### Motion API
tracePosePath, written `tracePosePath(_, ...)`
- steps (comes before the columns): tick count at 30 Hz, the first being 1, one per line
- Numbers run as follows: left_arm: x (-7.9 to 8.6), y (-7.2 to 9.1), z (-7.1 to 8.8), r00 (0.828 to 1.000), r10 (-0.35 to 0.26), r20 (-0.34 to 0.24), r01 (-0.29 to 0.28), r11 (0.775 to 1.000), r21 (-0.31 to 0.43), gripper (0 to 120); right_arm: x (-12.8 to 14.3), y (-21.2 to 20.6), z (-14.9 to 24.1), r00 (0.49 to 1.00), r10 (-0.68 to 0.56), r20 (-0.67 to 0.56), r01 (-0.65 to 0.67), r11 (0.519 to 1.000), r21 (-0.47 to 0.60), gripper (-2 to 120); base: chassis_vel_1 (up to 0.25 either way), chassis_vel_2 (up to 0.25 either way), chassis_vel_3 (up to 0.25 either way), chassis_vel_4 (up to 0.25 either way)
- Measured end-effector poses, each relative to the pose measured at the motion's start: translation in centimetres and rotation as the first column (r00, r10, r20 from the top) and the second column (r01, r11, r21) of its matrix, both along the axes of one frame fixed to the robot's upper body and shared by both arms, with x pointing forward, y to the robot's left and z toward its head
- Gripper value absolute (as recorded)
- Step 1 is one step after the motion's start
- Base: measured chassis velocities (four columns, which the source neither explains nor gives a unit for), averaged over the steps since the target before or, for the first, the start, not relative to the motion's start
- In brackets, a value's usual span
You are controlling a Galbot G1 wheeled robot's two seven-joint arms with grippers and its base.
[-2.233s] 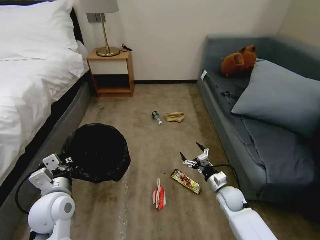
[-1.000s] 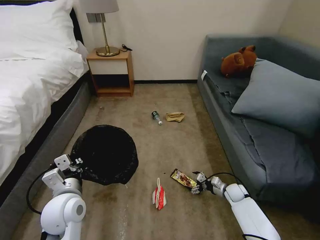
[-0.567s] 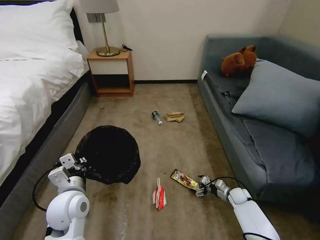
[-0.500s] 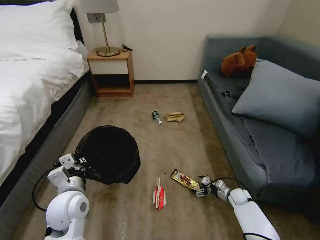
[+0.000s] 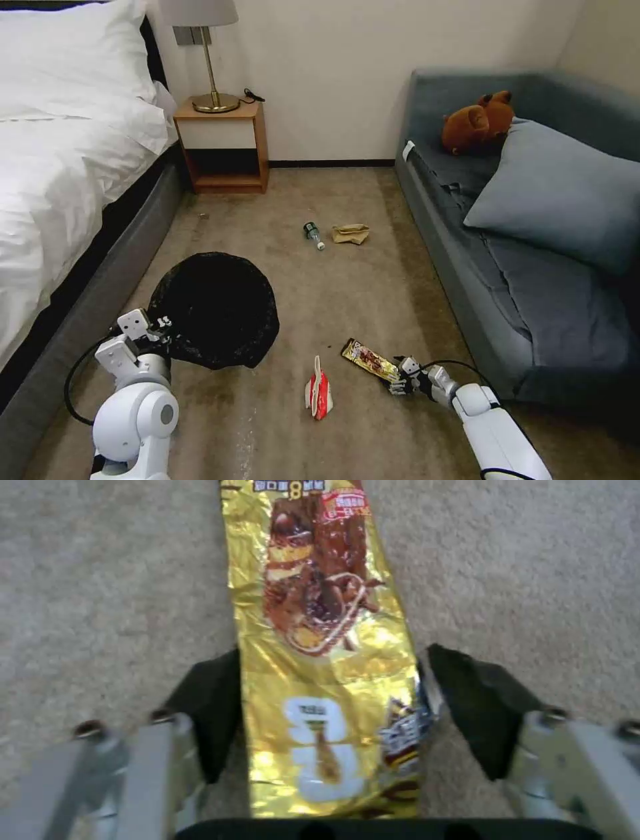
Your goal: Pick up the trash bin, then pick up the garbage on the floor and place it into the trash bin.
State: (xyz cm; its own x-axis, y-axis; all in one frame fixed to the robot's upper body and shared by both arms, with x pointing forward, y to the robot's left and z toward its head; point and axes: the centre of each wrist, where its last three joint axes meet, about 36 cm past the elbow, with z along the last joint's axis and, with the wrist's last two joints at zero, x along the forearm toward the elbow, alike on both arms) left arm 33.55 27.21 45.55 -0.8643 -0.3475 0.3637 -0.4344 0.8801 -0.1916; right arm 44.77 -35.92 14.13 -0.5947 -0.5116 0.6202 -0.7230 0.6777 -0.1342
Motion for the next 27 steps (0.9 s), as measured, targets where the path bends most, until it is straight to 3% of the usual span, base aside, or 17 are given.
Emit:
tracePosePath(1, 0.00, 0.00, 0.00, 1.000, 0.000, 0.000, 0.000, 1.000, 0.000, 2, 0.00, 0.00, 0.00, 1.000, 0.000, 0.000, 0.000, 1.000, 0.000, 69, 0.000, 0.000, 0.000, 0.000)
tracePosePath(3, -0.07, 0.05, -0.06, 1.000, 0.000, -0.001, 0.000, 1.000, 0.000, 2, -0.22, 0.28, -0.18, 1.000, -0.003, -0.001, 0.003, 1.000, 0.000, 54, 0.000, 0.000, 0.000, 0.000)
tracePosePath(7, -0.09, 0.09, -0.15, 1.000, 0.001, -0.002, -0.001, 1.000, 0.000, 2, -0.26, 0.34, -0.19, 1.000, -0.006, 0.000, 0.006, 1.000, -0.001, 44, 0.000, 0.000, 0.000, 0.000)
tracePosePath(9, -0.06, 0.05, -0.20, 1.000, -0.001, -0.003, 0.001, 1.000, -0.001, 2, -0.21, 0.33, -0.16, 1.000, -0.017, 0.005, 0.017, 1.000, -0.004, 32, 0.000, 0.000, 0.000, 0.000)
tracePosePath(18, 0.14, -0.01, -0.47, 1.000, -0.006, -0.007, 0.006, 1.000, -0.005, 2, -0.59, 0.06, -0.15, 0.999, -0.033, 0.006, 0.033, 0.999, -0.009, 2, 0.000, 0.000, 0.000, 0.000)
tracePosePath(27, 0.40, -0.28, -0.59, 1.000, -0.015, -0.007, 0.015, 1.000, -0.009, 2, -0.79, -0.06, -0.08, 0.999, -0.036, 0.009, 0.036, 0.999, -0.009, 0, 0.000, 0.000, 0.000, 0.000)
